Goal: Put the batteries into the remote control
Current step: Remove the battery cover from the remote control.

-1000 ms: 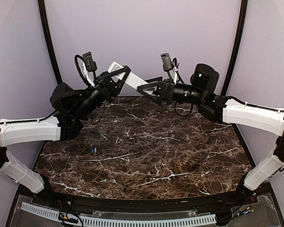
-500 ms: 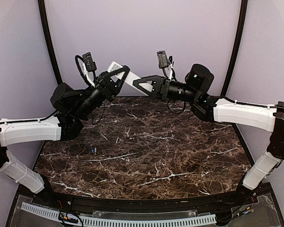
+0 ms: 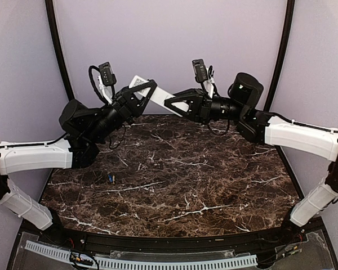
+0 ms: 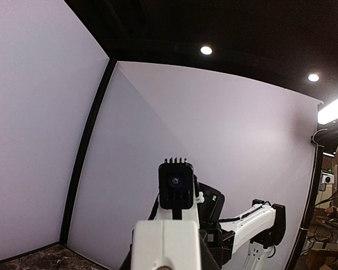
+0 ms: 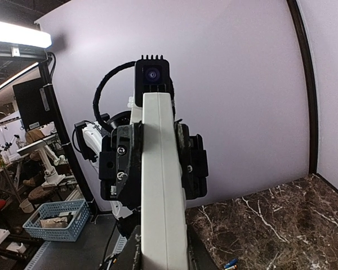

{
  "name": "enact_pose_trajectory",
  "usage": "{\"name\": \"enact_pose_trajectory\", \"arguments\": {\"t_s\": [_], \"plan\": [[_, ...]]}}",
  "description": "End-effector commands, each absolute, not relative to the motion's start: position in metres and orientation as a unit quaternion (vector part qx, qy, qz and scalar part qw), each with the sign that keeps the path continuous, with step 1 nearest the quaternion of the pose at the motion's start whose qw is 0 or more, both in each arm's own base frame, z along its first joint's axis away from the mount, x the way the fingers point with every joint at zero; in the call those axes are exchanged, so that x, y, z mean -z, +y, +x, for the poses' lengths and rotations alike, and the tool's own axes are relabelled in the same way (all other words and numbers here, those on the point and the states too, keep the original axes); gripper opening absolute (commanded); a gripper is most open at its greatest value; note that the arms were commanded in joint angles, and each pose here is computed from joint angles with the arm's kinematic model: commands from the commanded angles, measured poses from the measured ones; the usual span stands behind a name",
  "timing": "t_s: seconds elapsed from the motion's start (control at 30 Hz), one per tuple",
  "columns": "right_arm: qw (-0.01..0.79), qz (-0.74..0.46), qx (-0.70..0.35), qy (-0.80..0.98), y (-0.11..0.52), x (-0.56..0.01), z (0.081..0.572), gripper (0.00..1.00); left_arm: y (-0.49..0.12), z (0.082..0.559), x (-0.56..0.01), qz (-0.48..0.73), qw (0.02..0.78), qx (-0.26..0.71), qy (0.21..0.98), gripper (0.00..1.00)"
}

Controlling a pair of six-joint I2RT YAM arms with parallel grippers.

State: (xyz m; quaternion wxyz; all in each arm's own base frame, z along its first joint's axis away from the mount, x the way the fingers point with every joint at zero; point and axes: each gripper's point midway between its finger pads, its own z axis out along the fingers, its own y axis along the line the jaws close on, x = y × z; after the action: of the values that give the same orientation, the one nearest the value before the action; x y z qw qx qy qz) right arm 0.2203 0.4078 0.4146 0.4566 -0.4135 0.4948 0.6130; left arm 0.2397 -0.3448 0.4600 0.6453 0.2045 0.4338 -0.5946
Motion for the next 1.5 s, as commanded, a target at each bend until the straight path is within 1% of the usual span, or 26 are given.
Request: {"name": "enact_pose_trajectory", "arguments": {"t_s": [0.0,0.23,0.37,0.5,0.6,0.7,0.77,0.83,0.9,0.93,1.1,1.23,1.47], "plan": [[0.458,-0.415,-0.567,0.545,0.400,-0.389,0.231,0.24,-0.332,0.237,-0.471,0.213,0.678,0.566,0.418,0.00],[0.465,-0.404,-0.565,0.549,0.399,-0.402,0.235,0.45,-0.333,0.237,-0.471,0.205,0.670,0.580,0.415,0.00],[0.464,-0.409,-0.567,0.544,0.396,-0.404,0.230,0.63,-0.331,0.236,-0.472,0.200,0.668,0.586,0.413,0.00],[0.456,-0.417,-0.563,0.549,0.391,-0.403,0.223,0.78,-0.331,0.238,-0.470,0.199,0.671,0.578,0.420,0.00],[0.448,-0.419,-0.557,0.559,0.386,-0.402,0.221,0.91,-0.330,0.238,-0.471,0.201,0.673,0.576,0.418,0.00],[0.443,-0.412,-0.545,0.581,0.380,-0.398,0.224,0.94,-0.331,0.237,-0.471,0.202,0.673,0.576,0.417,0.00],[0.435,-0.410,-0.540,0.593,0.376,-0.394,0.224,0.92,-0.331,0.237,-0.471,0.203,0.674,0.576,0.417,0.00],[0.430,-0.407,-0.537,0.601,0.373,-0.393,0.223,0.88,-0.330,0.236,-0.472,0.204,0.675,0.574,0.416,0.00],[0.423,-0.405,-0.537,0.607,0.370,-0.389,0.221,0.81,-0.330,0.236,-0.472,0.205,0.676,0.573,0.416,0.00],[0.420,-0.404,-0.538,0.609,0.369,-0.387,0.220,0.76,-0.330,0.236,-0.472,0.205,0.676,0.573,0.416,0.00],[0.415,-0.388,-0.543,0.618,0.364,-0.383,0.222,0.60,-0.331,0.236,-0.473,0.208,0.676,0.572,0.416,0.00],[0.415,-0.385,-0.548,0.616,0.362,-0.385,0.222,0.43,-0.331,0.235,-0.473,0.209,0.674,0.574,0.416,0.00],[0.411,-0.385,-0.555,0.612,0.363,-0.387,0.222,0.33,-0.331,0.235,-0.473,0.210,0.673,0.574,0.417,0.00]]}}
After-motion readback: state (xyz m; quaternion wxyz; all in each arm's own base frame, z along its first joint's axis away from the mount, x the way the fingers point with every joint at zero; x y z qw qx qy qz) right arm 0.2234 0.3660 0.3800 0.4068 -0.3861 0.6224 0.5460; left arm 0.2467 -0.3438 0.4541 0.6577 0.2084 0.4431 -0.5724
